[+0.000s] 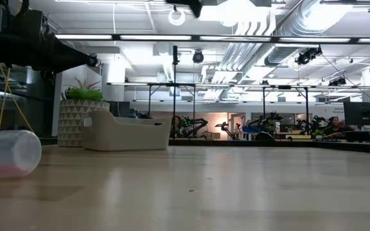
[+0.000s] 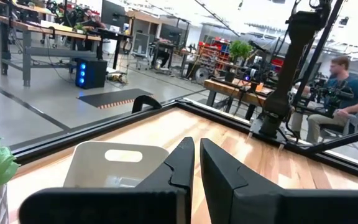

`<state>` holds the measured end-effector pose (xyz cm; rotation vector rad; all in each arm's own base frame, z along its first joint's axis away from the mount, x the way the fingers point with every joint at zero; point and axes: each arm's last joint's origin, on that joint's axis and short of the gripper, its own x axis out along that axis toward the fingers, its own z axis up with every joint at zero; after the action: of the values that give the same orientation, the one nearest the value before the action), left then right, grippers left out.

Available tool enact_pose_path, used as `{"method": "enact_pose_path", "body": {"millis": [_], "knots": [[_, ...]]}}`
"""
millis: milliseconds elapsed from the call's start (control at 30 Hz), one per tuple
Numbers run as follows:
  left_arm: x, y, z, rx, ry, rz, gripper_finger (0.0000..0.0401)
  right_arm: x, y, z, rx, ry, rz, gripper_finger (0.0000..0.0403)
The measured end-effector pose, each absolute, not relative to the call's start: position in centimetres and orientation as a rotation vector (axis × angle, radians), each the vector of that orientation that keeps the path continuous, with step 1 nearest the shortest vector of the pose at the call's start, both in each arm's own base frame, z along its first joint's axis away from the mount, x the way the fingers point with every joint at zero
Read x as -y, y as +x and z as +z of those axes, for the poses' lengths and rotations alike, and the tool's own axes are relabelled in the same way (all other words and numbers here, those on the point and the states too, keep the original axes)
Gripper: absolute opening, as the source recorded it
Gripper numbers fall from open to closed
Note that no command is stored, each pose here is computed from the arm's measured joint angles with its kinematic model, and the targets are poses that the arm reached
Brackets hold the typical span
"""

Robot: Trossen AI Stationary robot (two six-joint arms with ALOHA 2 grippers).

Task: Pick and place pill bottles into a basket
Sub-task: Put the top transparent pill bottle into the bin

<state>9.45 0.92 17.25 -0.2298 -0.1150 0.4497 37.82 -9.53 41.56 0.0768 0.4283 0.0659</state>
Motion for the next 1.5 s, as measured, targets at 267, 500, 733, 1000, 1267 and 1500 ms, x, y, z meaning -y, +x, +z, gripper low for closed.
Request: {"method": "enact_pose_path", "body": {"millis": [267,500,733,1000,1267,1500], "knots": [[-0.9,9.4,17.3,0.116,-0.234,0.447,0.0065,4.9,25.3,38.8,-0.244,0.17,-0.074,0.0037],[-0.9,9.4,17.3,0.115,-0.23,0.447,0.0065,1.3,14.5,35.2,0.054,0.221,-0.176,0.0003],[-0.9,9.4,17.2,0.115,-0.23,0.451,0.0065,0.0,9.6,30.1,0.154,0.193,-0.127,0.0003],[-1.0,9.4,17.2,0.119,-0.231,0.488,0.0065,-0.1,8.4,24.6,0.238,0.179,-0.104,0.0001],[-1.1,9.3,17.3,0.123,-0.231,0.52,0.0065,-0.2,9.3,19.3,0.292,0.138,-0.07,0.0001],[-1.3,9.2,17.3,0.149,-0.278,0.609,0.0065,0.0,9.5,18.8,0.241,0.172,-0.158,0.0003]]}}
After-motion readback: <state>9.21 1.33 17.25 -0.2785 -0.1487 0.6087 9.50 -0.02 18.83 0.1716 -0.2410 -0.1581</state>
